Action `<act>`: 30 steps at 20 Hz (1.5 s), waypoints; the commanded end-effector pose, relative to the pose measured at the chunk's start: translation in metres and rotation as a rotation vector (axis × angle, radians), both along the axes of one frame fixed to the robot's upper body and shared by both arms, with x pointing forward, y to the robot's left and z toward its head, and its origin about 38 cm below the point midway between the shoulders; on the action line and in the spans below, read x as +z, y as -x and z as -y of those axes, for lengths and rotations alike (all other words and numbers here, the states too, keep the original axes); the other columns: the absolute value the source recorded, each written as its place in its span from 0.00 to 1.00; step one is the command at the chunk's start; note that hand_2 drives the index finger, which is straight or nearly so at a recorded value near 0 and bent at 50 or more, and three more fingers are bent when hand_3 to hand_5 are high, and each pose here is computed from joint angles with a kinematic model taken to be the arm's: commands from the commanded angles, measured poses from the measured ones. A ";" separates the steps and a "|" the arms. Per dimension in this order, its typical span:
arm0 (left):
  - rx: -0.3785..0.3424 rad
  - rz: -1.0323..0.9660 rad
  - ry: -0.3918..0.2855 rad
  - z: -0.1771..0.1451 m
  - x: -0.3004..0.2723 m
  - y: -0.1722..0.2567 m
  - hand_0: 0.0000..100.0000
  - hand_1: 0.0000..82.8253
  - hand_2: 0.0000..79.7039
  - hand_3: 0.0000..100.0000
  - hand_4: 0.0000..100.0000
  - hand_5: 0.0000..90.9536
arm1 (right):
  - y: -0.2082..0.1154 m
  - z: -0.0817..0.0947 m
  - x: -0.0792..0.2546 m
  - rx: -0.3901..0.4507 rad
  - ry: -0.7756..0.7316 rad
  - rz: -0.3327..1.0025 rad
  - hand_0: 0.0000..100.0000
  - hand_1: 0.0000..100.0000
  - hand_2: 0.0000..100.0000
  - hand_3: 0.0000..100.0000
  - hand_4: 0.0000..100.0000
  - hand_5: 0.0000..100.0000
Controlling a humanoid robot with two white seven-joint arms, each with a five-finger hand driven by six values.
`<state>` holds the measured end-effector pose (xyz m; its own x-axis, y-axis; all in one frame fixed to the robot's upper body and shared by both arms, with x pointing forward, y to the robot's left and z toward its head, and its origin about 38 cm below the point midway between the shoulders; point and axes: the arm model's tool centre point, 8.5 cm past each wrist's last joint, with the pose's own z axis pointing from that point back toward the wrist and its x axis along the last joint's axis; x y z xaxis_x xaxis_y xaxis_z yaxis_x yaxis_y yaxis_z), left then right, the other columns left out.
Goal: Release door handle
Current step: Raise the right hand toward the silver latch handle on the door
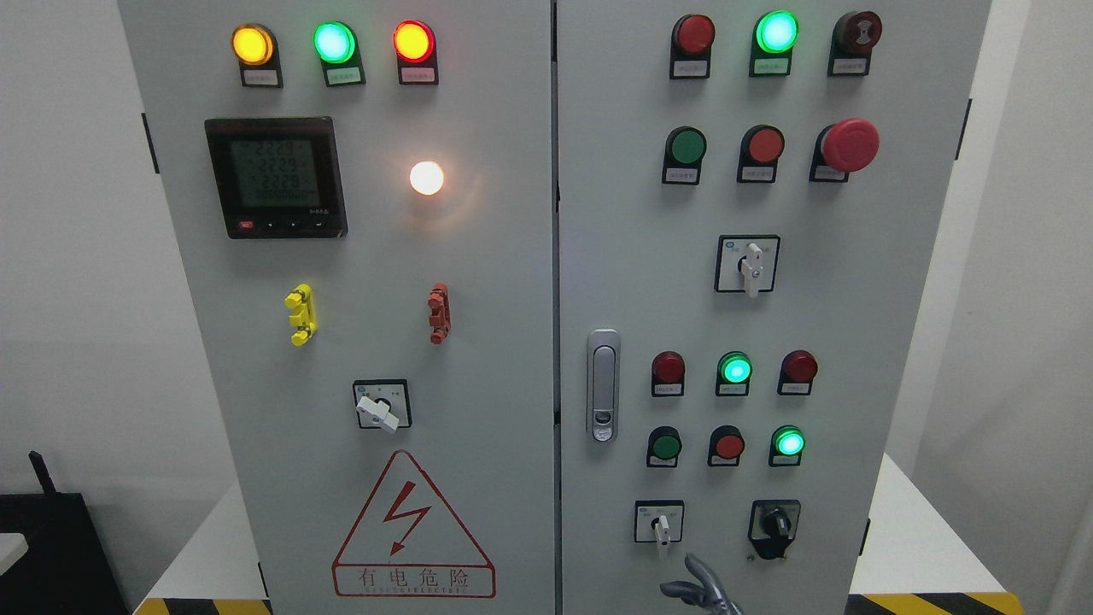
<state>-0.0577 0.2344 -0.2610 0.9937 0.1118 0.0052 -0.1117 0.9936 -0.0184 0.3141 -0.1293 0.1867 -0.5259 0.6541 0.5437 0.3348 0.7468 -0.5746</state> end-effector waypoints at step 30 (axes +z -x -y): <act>-0.013 -0.022 0.003 0.000 0.001 0.007 0.12 0.47 0.00 0.00 0.00 0.00 | -0.101 -0.052 0.032 -0.274 0.435 -0.036 0.32 0.30 0.00 1.00 1.00 1.00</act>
